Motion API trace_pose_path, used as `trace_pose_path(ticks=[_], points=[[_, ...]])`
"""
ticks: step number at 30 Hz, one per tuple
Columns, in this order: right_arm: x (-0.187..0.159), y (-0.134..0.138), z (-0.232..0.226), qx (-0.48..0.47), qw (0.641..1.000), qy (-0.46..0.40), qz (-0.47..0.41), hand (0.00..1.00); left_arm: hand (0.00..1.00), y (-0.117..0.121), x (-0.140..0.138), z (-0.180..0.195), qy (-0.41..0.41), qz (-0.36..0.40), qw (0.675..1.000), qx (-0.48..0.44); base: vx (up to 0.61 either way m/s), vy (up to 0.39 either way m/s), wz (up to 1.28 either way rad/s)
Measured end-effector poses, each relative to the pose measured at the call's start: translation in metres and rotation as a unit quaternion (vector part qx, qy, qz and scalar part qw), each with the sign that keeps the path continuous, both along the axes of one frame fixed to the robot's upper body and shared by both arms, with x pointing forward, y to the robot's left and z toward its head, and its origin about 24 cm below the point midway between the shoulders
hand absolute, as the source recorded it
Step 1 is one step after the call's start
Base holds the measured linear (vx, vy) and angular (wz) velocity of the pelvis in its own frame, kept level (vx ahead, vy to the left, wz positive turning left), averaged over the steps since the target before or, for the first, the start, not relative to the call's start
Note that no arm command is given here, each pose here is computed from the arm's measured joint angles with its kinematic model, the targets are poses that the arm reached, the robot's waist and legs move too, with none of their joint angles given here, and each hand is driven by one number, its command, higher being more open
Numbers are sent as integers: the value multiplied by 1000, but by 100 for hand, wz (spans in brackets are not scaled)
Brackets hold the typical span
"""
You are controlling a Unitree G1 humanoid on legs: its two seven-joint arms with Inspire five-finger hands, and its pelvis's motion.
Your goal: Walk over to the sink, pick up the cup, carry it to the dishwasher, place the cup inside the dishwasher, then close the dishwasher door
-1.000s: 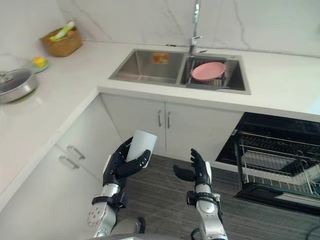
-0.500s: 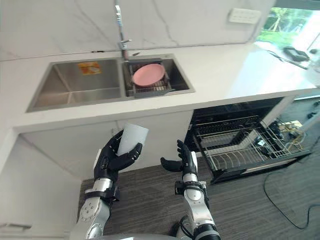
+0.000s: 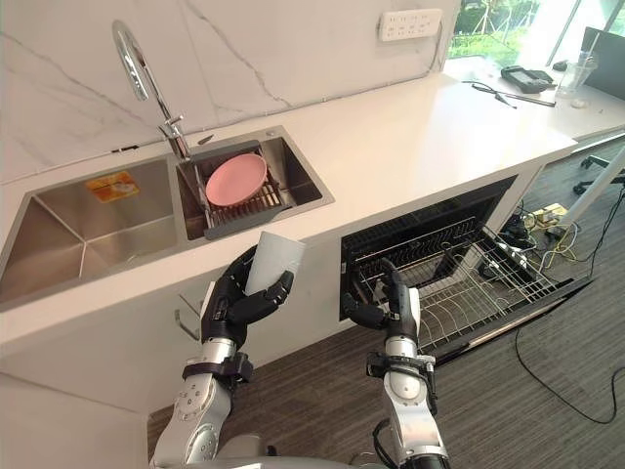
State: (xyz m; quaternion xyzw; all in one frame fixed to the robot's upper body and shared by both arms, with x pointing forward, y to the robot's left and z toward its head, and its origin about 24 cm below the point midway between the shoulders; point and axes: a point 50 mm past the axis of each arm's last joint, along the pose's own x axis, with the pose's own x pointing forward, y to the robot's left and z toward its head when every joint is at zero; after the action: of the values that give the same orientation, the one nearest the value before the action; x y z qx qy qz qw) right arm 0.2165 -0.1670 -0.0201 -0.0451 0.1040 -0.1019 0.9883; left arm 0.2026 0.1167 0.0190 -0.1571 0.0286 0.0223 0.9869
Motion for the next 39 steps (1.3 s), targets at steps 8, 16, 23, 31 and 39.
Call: trace_pose_path(ticks=[8, 16, 23, 31, 39], points=[[-1, 9, 0, 33, 999, -3, 4, 90, 30, -2, -1, 2, -6, -17, 1000, 12, 82, 125, -19], [-7, 10, 9, 40, 999, -20, 6, 90, 30, -4, -2, 13, -29, -19, 999, 16, 6, 0, -18], [-13, 20, 21, 84, 995, -49, 27, 90, 30, -1, -1, 20, -44, -6, 998, 34, -3, -8, -16], [-14, 30, 40, 151, 982, -100, 55, 90, 30, 5, 2, 22, -53, 11, 996, 75, -11, 12, -11], [-13, 39, 54, 183, 970, -134, 90, 90, 30, 4, 13, 31, -78, 12, 992, 103, -24, 14, -10]])
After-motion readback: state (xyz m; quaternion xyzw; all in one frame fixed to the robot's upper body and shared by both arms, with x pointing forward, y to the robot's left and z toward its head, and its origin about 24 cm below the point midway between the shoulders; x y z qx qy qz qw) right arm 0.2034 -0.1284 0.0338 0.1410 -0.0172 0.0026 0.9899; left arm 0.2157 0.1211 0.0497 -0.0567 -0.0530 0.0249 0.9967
